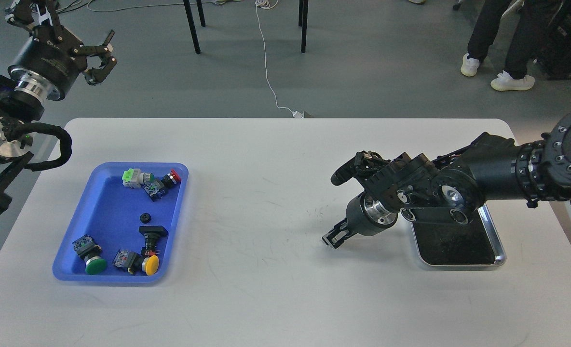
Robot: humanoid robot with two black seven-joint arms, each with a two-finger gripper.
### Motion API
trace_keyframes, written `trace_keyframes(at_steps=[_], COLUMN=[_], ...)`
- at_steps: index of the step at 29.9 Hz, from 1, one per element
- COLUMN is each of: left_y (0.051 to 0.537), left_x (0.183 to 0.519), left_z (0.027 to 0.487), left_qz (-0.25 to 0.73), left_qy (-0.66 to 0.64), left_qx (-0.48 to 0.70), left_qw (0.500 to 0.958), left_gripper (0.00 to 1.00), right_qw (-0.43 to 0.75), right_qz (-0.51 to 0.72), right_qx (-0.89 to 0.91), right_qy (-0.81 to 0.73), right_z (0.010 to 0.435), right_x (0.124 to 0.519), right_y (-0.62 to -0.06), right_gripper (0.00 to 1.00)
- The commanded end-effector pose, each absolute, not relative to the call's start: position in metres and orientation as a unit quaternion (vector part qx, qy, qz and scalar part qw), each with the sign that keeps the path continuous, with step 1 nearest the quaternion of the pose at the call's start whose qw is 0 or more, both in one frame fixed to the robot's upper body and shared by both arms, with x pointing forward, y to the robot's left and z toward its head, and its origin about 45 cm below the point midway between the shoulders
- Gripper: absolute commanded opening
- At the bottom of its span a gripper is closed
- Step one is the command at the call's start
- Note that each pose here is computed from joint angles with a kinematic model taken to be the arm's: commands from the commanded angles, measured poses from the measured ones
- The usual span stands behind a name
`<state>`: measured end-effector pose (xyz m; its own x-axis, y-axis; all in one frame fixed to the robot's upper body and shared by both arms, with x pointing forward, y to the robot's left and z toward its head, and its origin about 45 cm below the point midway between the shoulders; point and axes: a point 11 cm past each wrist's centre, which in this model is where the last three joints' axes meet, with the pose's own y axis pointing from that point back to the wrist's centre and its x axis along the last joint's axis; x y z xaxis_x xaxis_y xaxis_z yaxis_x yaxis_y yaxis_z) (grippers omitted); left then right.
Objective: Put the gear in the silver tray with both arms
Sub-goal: 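Grasp the black gear on the table with the right gripper, then lower the gear into the silver tray and open the right gripper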
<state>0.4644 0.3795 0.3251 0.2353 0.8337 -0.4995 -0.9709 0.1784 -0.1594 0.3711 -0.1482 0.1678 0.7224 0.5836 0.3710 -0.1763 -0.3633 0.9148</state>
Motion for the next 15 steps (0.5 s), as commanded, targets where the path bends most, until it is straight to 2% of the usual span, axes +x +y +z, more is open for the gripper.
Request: trace_keyframes(at_steps=[1,5,8,11,15], left_y=[0.381,0.381,0.380,0.380,0.379], left_x=[0.464,0.465,0.465,0.465,0.465], left_z=[0.327,0.326,0.325,0.326,0.326], left_qz=[0.600,0.604,0.603,0.603,0.603], left_qy=[0.149,0.149,0.150,0.149,0.149], left_qx=[-0.227,-0.228,-0.228,-0.229,-0.230], left_qw=[0.752,0.750,0.749,0.750,0.749], left_gripper=[0.98,0.98,0.98,0.98,0.98], right_qw=[0.565,0.606,0.640,0.655,0.655], right_qz=[0.371,0.400,0.393,0.361,0.326], right_qx=[0.729,0.679,0.651,0.655,0.674], right_qy=[0.109,0.109,0.110,0.107,0.103], right_z=[0.207,0.228,0.228,0.215,0.194], right_x=[0.392,0.401,0.397,0.377,0.351], right_y=[-0.178,-0.242,-0.295,-0.334,-0.357], right_gripper=[0.08,0.08,0.08,0.08,0.08])
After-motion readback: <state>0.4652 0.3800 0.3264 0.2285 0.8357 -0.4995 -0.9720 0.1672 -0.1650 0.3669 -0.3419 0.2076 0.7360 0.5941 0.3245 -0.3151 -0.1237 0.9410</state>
